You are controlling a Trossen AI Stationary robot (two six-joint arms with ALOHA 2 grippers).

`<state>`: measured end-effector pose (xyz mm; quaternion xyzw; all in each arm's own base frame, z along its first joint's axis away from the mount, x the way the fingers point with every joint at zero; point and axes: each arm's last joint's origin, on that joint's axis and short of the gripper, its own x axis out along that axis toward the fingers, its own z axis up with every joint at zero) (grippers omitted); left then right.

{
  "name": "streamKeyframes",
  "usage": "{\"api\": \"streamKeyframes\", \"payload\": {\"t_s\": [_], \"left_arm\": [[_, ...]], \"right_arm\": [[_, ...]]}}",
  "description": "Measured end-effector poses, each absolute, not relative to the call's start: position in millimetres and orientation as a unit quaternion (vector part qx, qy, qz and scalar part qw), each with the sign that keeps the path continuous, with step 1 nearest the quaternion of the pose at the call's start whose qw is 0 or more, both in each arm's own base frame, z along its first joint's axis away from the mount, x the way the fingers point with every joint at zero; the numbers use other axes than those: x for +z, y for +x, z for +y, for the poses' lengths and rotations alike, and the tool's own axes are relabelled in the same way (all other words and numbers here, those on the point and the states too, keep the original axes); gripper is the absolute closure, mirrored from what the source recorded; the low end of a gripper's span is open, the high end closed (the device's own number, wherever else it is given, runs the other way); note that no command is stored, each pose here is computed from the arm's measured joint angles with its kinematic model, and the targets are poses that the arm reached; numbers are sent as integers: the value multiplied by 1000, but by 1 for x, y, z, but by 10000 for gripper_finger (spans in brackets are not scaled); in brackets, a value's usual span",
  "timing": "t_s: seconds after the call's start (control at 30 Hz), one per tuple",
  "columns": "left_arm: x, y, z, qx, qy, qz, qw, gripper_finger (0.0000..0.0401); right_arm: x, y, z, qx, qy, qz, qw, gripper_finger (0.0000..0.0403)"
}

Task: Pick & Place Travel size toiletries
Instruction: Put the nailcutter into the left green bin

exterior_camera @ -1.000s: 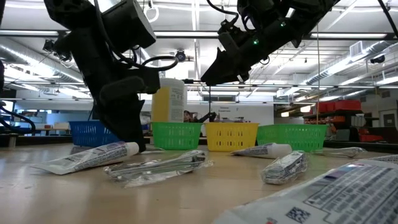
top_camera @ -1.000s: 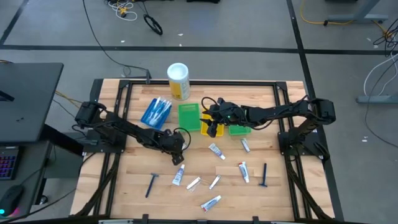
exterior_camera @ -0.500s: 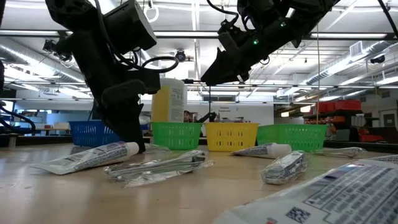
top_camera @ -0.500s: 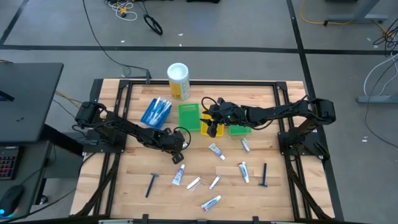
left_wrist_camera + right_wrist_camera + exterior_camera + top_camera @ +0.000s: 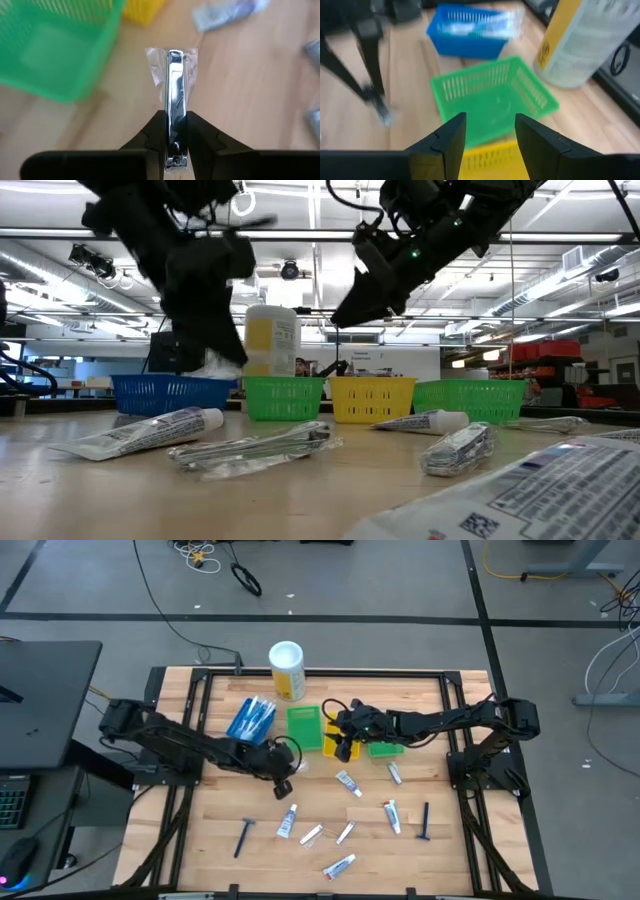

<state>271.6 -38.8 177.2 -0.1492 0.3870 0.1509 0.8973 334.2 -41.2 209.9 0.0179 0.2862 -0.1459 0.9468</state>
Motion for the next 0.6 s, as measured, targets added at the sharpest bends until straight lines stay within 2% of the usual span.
{"api": "streamKeyframes", "payload": {"t_s": [0.2, 0.37, 0.6], "left_arm": [[204, 266, -8, 187, -72, 346, 917, 337], [223, 278, 32, 166, -9, 341, 925, 340], [208, 292, 87, 169, -3, 384, 908, 338]], "right_arm": [[197, 324, -41, -140, 2, 370, 918, 222], [194, 321, -41, -132, -16, 392, 910, 222], [195, 322, -41, -126, -33, 385, 914, 222]]}}
